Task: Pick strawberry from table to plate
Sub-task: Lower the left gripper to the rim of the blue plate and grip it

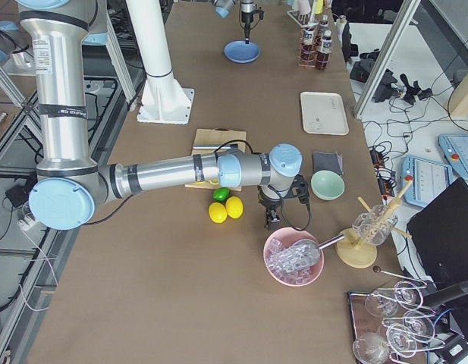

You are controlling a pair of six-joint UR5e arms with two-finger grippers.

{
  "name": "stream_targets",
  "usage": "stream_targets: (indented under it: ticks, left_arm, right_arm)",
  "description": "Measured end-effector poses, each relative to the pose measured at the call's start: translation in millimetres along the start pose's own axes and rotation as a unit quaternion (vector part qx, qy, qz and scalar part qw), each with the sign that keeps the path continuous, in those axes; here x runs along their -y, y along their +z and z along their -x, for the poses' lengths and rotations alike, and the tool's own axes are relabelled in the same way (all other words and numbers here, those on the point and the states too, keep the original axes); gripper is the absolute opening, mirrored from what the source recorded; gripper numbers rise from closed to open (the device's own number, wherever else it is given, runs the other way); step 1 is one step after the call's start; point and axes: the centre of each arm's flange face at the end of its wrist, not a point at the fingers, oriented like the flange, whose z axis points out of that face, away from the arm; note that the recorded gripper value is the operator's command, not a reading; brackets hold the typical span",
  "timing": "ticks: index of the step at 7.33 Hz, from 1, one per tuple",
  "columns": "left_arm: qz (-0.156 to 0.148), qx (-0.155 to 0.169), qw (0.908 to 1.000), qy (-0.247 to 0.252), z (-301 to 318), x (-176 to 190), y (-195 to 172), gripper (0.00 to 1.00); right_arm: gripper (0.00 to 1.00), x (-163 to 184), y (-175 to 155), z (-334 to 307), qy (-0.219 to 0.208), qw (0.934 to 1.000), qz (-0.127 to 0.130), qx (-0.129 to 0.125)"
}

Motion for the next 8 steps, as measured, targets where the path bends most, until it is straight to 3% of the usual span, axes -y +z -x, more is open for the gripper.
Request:
stream_targets:
  ticks: [1, 3, 4, 8]
  left_arm:
    - [-0.001, 0.003, 1.0000, 0.000, 1.7, -2.1, 1.4, 0.42]
    - [-0.007, 0.013, 0.9999, -0.001, 6.6, -5.0, 2.1, 0.27]
    - [-0.008, 0.016, 0.9998, -0.001, 7.8, -5.9, 3.9, 0.03]
    - [0.000, 0.006, 1.0000, 0.003, 0.3, -5.1, 4.4, 0.00]
  right_arm:
    - [1.00, -0.3, 0.3, -0.1, 0.001, 1.0000, 0.000, 0.001]
    - [1.00, 0.3, -0.4, 1.2, -0.001, 1.0000, -0.001, 0.002]
    - [1.00, 1.1, -1.3, 2.6, -0.002, 1.0000, -0.002, 0.004]
    - [1.00, 2.5, -4.4, 6.4, -0.004, 0.9999, -0.005, 0.011]
